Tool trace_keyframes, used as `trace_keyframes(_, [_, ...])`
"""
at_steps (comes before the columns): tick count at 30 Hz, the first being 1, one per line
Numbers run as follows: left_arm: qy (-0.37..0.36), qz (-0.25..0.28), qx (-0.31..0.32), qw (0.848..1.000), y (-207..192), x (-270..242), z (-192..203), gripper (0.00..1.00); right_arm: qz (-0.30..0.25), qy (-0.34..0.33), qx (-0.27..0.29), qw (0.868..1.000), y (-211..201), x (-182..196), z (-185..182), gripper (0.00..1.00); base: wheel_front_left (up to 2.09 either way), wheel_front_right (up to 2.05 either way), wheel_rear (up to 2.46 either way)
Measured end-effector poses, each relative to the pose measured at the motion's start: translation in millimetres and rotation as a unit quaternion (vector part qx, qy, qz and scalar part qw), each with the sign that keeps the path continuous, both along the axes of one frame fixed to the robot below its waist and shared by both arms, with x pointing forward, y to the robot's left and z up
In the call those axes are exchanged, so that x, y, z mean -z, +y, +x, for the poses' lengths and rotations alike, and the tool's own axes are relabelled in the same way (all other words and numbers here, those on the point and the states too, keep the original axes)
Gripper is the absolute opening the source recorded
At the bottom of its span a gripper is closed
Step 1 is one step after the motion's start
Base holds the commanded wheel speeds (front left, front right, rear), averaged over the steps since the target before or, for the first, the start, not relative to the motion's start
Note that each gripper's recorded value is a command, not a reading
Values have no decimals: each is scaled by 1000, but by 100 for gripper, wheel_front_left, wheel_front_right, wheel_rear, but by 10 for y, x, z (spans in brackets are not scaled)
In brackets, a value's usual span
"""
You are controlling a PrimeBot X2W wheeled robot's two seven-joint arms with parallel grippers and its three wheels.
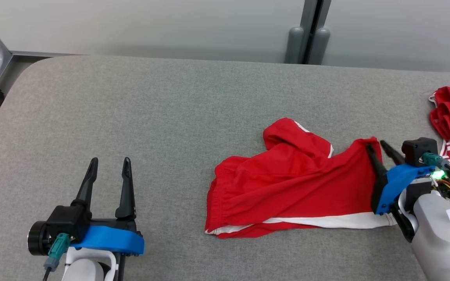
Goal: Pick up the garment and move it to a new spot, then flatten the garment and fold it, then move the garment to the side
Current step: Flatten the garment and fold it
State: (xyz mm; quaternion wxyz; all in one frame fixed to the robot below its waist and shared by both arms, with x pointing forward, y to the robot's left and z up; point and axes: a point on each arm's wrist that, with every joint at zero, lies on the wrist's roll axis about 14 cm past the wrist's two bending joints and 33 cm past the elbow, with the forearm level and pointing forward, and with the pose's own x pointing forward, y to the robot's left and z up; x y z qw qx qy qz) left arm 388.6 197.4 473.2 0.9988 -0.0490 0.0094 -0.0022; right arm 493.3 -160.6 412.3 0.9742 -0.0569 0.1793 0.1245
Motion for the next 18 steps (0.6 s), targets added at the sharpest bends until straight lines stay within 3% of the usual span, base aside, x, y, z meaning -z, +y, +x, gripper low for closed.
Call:
trace_keyframes(10, [-7,-5,14,1000,-106,-36,32,100,41,-87,31,995,-137,-470,29,100,0,0,0])
trace_keyframes(18, [-11,-4,28,1000,-208,-59,18,100,73,-156,50,984,-207,-773,-334,100,0,0,0])
